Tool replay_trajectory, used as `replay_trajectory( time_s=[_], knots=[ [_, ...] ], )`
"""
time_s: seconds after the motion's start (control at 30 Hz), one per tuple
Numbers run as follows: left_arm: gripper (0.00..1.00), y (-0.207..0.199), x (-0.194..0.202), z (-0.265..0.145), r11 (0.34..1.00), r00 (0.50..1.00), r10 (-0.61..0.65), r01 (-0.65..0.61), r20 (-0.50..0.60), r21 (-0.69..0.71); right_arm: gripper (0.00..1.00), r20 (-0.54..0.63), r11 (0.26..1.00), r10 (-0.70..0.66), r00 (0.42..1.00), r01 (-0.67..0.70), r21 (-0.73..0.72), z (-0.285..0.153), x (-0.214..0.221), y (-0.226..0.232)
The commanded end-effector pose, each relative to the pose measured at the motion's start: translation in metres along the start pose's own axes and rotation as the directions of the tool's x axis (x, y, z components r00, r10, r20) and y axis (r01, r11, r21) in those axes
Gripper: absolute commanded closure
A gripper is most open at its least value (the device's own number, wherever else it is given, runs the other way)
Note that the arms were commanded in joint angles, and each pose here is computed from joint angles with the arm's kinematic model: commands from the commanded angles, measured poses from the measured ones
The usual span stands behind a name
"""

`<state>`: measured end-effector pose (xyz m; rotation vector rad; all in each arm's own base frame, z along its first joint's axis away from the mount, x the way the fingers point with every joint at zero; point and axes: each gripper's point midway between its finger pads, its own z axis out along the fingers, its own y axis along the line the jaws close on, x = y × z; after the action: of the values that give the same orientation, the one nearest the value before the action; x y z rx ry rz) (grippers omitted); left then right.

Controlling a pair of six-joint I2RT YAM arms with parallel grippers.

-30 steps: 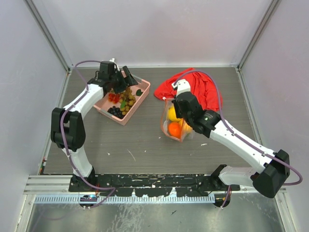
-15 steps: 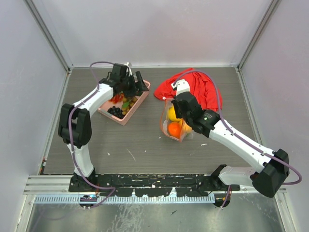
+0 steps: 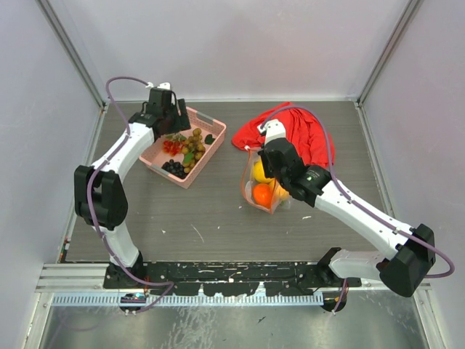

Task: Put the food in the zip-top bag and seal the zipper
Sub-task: Move the fake fruit to the bin, then pick up the fake fruit from the bin.

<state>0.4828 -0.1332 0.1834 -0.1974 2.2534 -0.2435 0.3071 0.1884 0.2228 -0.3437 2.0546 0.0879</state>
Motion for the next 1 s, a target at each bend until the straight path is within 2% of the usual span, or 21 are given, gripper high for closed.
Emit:
replay_trajectory(
  time_s=[0.0, 0.17, 0.37, 0.57, 0.8, 0.97],
  knots=[
    [0.31, 0.025, -0.026, -0.002, 0.996, 0.998, 0.021, -0.015, 0.062, -0.091, 0.99, 0.072, 0.999, 0.031, 0.997, -0.03, -0.01, -0.003, -0.025, 0.001],
    [0.48, 0.041, -0.017, 0.024, 0.989, 0.999, 0.024, -0.021, 0.022, -0.144, 0.99, 0.071, 0.999, 0.032, 0.997, -0.032, -0.01, -0.002, -0.025, 0.001],
    [0.55, 0.05, -0.008, 0.053, 0.983, 0.999, 0.047, -0.045, 0.003, -0.178, 0.99, 0.06, 1.0, 0.026, 0.998, -0.025, -0.018, 0.001, -0.021, 0.004],
    [0.54, 0.057, 0.009, 0.084, 0.976, 0.996, 0.075, -0.082, -0.044, -0.2, 0.99, 0.049, 0.999, 0.023, 0.999, -0.021, -0.036, 0.005, -0.018, 0.009],
    [0.44, 0.066, 0.024, 0.11, 0.967, 0.99, 0.11, -0.126, -0.083, -0.222, 0.99, 0.038, 0.999, 0.02, 0.999, -0.018, -0.045, 0.008, -0.015, 0.012],
    [0.48, 0.07, 0.033, 0.12, 0.961, 0.985, 0.136, -0.158, -0.108, -0.226, 0.99, 0.032, 0.998, 0.016, 0.999, -0.014, -0.055, 0.01, -0.015, 0.015]
  ],
)
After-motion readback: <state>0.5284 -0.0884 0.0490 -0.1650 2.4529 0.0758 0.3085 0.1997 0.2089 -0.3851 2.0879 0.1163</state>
